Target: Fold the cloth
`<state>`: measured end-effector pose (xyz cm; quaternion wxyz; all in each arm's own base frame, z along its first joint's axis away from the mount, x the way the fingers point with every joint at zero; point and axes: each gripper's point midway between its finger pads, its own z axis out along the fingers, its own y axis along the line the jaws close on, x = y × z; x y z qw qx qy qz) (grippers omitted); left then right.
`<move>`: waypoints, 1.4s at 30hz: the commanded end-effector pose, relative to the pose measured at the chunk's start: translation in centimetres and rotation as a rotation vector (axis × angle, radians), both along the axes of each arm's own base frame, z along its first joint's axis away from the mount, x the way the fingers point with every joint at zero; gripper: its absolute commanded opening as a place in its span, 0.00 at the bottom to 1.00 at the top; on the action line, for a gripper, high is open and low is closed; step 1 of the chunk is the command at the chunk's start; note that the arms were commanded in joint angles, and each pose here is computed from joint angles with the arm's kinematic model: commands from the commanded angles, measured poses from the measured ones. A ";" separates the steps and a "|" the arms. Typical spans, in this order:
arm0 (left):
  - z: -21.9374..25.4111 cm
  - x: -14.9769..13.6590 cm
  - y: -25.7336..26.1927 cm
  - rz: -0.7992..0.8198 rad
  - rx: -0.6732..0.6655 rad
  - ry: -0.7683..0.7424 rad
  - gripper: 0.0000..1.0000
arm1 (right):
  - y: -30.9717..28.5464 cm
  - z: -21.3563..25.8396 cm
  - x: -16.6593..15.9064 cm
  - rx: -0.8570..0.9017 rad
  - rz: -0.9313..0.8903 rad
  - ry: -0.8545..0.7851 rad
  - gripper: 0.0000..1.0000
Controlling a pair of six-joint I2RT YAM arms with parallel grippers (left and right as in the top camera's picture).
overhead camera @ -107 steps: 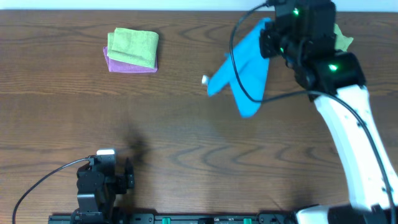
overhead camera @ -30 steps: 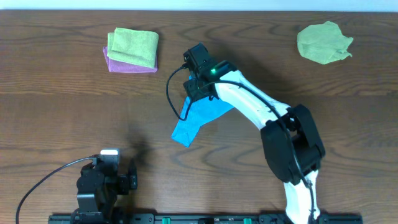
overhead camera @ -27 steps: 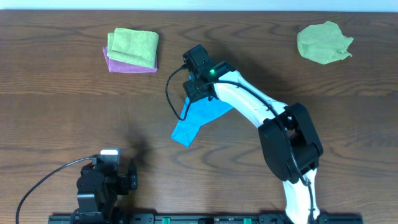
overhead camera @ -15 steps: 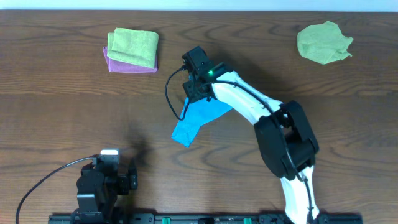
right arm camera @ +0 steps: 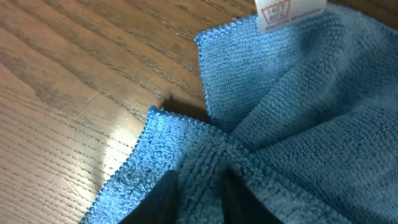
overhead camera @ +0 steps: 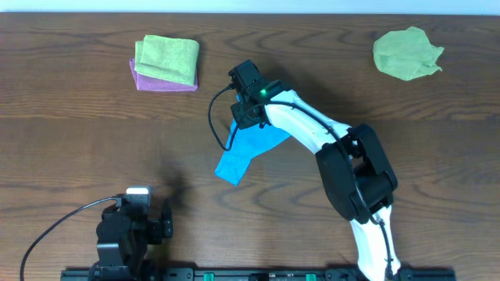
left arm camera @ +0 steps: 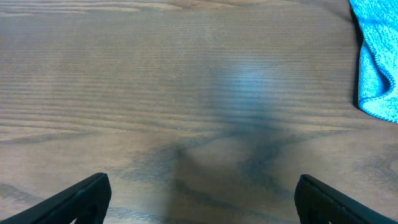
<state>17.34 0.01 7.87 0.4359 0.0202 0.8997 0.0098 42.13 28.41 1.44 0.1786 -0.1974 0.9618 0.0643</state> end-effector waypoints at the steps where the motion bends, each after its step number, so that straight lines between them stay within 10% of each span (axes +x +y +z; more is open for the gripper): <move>1: -0.5 -0.3 -0.4 -0.028 -0.003 0.017 0.95 | 0.0 -0.5 -0.1 -0.005 -0.006 0.011 0.24; 5: -0.5 -0.3 -0.4 -0.028 -0.003 0.017 0.95 | -0.1 -0.6 -0.2 -0.006 -0.006 0.014 0.44; 24: -0.5 -0.3 -0.4 -0.028 -0.003 0.017 0.95 | -1.0 -3.1 -1.1 -0.063 -0.010 0.070 0.01; 42: -0.5 -0.3 -0.4 -0.028 -0.003 0.017 0.95 | -1.9 8.2 0.7 -0.061 -0.051 -0.097 0.01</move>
